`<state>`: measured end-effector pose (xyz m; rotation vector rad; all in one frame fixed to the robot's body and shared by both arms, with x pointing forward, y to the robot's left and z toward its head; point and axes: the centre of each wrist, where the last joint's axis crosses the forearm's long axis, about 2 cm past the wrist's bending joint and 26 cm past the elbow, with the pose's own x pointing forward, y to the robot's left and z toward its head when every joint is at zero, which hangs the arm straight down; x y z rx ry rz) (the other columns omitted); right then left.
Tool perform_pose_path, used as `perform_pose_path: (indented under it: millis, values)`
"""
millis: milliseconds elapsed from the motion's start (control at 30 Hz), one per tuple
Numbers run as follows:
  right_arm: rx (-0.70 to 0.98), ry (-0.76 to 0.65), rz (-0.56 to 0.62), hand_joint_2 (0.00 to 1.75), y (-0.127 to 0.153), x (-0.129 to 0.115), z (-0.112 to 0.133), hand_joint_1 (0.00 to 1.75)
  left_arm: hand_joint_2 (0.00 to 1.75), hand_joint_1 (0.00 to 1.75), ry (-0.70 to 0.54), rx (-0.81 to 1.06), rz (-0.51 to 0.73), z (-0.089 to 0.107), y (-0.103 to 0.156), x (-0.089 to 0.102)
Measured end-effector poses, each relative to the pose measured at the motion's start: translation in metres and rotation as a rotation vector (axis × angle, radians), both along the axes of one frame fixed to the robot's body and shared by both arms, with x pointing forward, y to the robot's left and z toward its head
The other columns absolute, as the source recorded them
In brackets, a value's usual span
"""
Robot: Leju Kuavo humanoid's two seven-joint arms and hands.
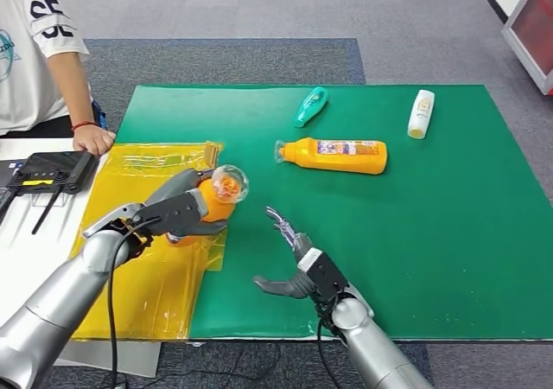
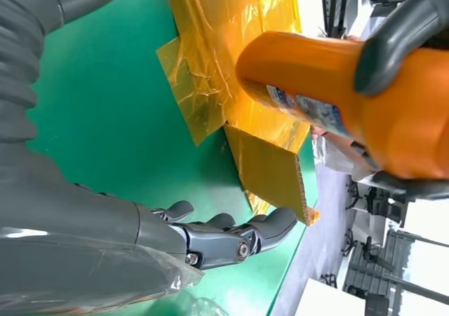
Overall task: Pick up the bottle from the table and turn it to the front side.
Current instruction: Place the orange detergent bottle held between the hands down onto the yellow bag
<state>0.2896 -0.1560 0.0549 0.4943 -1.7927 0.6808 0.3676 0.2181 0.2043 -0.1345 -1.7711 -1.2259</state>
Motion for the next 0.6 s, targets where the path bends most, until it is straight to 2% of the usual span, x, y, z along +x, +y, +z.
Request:
perform_pose_path:
  millis: [300,600]
  values:
    - [-0.019,0.001,0.005,1.75,-0.001,0.002,0.001,0.00,1.75,1.75,-0.025,0.273,-0.041,-0.005,-0.012,0.012]
    - [-0.023,-0.005,0.010,1.75,-0.001,0.005,0.003,0.00,1.75,1.75,0.008,0.397,-0.104,-0.016,-0.012,0.015]
